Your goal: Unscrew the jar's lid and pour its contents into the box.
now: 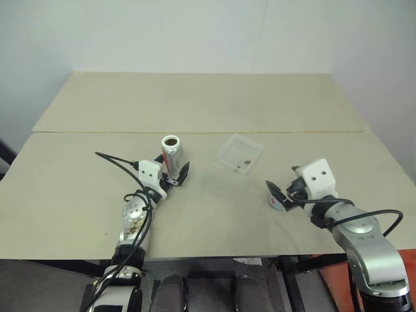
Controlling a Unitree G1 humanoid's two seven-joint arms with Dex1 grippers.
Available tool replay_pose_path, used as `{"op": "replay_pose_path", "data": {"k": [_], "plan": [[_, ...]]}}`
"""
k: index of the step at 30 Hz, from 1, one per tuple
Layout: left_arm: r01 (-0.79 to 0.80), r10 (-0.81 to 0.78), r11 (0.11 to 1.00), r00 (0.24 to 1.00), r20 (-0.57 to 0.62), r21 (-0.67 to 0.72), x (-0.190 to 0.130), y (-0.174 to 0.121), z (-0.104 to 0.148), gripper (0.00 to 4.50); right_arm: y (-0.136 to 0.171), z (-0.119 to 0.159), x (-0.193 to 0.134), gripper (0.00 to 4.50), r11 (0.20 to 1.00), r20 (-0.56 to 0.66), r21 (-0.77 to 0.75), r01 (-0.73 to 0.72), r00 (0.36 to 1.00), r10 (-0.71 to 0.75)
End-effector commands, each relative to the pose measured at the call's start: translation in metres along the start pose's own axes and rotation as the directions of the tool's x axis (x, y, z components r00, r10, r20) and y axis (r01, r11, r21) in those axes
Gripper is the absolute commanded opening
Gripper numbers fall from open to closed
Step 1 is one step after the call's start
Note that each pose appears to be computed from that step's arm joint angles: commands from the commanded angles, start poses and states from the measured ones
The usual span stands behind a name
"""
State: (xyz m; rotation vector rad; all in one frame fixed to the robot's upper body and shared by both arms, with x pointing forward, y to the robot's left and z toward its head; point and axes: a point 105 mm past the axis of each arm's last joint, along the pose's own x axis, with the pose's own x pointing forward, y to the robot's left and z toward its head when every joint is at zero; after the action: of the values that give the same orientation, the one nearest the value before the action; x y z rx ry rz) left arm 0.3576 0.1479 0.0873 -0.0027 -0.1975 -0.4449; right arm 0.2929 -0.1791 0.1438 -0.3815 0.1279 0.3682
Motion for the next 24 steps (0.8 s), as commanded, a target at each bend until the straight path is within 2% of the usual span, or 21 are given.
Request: {"op": "replay_pose_path", "data": {"k": [1,6,12,17,20,24], "plan": [[0.026,-0.026,1.0,1.0,0.003,0.004,-0.018,0.002,0.01,4.49,-0.001,0.008,-0.001,4.5,0.999,0.037,-0.035,-0.002,0.999,0.003],[-0.001,0.005,0.998,0.999,-0.049,0.063,-0.052,0.015,0.018,4.49,-0.002,0.005,0.0,4.5,0.998,0.03,-0.056,-0.018,0.999,0.019],[0.168,-0.165,0.985,0.985,-0.054,0.048,-0.094,0.002,0.049,4.49,-0.005,0.009,-0.005,4.5,0.994,0.044,-0.091,-0.067,0.997,0.071],[0.358,-0.354,0.933,0.932,-0.074,0.044,-0.115,-0.008,0.078,4.49,-0.011,0.019,-0.031,4.5,0.955,0.045,-0.154,-0.253,0.964,0.262],[0.406,-0.404,0.914,0.91,-0.086,0.004,-0.114,-0.007,0.085,4.49,-0.015,0.025,-0.043,4.5,0.908,-0.002,-0.21,-0.364,0.928,0.372],[0.555,-0.554,0.831,0.822,-0.132,-0.026,-0.12,-0.022,0.087,4.49,-0.011,0.029,-0.055,4.5,0.815,-0.045,-0.29,-0.501,0.858,0.511]]}}
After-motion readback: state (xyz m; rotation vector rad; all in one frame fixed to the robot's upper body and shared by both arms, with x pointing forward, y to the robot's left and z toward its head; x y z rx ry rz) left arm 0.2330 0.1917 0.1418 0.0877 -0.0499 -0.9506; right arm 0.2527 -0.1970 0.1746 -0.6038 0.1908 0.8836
